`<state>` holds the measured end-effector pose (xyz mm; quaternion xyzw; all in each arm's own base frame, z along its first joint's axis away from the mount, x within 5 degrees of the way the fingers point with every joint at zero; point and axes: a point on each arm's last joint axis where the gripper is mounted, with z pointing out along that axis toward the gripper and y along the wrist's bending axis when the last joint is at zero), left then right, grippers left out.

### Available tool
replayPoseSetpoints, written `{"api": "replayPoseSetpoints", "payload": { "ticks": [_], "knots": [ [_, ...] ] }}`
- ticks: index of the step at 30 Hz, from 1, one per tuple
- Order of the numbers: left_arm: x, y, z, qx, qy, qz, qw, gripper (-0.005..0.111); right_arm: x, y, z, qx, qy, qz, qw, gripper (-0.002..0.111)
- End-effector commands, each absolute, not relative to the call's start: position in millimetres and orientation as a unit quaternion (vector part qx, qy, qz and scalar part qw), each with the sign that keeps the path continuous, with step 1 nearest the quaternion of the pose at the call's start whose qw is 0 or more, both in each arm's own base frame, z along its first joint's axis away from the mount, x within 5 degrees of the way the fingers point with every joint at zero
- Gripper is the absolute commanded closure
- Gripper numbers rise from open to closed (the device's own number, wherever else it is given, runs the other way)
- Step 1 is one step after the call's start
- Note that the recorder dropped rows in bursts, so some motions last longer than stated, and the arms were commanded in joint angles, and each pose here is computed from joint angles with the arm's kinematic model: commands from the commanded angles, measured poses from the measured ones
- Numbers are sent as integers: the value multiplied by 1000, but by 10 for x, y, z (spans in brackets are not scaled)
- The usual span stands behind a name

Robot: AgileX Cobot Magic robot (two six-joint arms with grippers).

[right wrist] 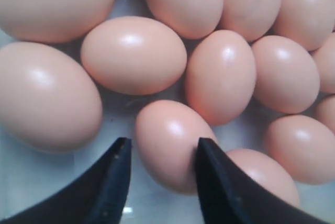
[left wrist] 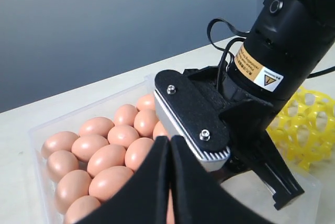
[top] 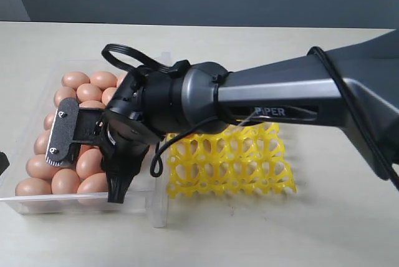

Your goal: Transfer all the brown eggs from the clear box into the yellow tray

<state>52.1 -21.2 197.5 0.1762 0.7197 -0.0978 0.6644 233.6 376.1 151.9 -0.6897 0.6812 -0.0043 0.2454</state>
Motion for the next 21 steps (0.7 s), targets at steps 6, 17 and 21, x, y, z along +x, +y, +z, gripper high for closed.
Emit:
{"api": "replayPoseSetpoints", "payload": {
  "ticks": [6,17,21],
  "knots": [
    [518,-215,1968,175,718,-103,665,106,2372,3767,1273,-698,680,-17,223,57],
    [518,-215,1968,175,718,-103,665,106,2400,3760,1449,-704,663,-30,252,107],
    [518,-215,1968,175,718,-103,665,106,2404,3746,1729,-657,696,-12,290,106]
  ]
}}
